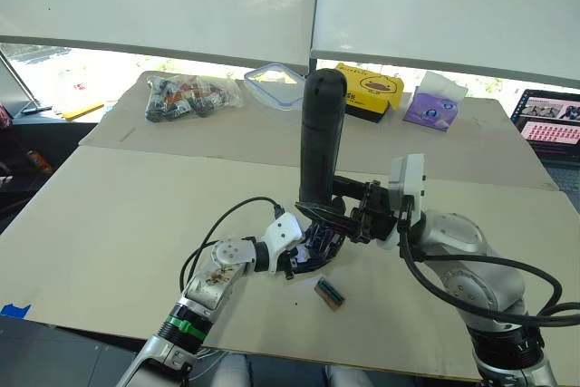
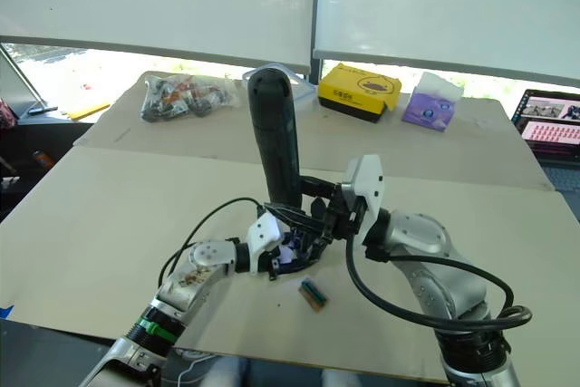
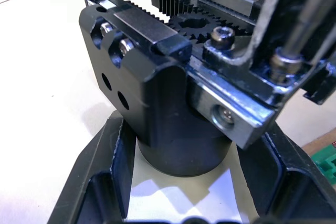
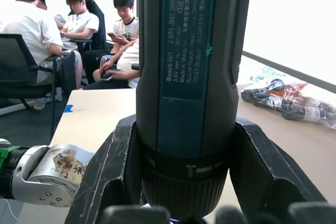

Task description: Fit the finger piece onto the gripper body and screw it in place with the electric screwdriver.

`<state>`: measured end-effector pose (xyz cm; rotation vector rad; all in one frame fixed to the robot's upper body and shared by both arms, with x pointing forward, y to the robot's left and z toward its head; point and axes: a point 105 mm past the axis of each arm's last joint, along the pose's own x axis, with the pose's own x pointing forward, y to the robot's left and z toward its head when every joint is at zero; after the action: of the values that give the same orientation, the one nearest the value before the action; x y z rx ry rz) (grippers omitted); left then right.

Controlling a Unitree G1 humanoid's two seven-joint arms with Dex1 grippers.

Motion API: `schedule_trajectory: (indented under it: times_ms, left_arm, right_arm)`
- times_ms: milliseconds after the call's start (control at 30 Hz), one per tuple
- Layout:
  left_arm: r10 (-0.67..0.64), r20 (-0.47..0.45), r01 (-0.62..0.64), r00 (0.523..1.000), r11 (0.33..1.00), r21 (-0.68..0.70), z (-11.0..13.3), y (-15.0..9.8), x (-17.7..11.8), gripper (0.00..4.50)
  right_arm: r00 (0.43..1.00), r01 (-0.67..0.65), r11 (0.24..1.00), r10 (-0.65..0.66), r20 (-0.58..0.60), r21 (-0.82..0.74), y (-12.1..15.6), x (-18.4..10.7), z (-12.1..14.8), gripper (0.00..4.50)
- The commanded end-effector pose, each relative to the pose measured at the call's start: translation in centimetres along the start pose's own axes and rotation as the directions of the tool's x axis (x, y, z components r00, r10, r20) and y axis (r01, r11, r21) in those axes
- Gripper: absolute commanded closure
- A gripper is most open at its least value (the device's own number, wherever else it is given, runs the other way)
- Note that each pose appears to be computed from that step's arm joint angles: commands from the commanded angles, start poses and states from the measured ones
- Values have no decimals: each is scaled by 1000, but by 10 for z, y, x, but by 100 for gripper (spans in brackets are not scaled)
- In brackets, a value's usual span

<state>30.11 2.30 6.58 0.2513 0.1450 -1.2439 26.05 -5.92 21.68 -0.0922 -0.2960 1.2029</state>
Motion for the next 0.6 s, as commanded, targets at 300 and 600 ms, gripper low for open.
schedule_trajectory:
  times_ms: [300, 600]
  left_arm:
    - [-70, -76, 66, 995, 996, -55, -23, -16, 4, 224]
    - [-38, -101, 32, 994, 998, -52, -26, -10, 4, 224]
  right_arm:
    - [997, 21, 999, -18, -76, 43, -1, -5, -20, 260]
    - [997, -56, 995, 61, 57, -78, -3, -3, 28, 260]
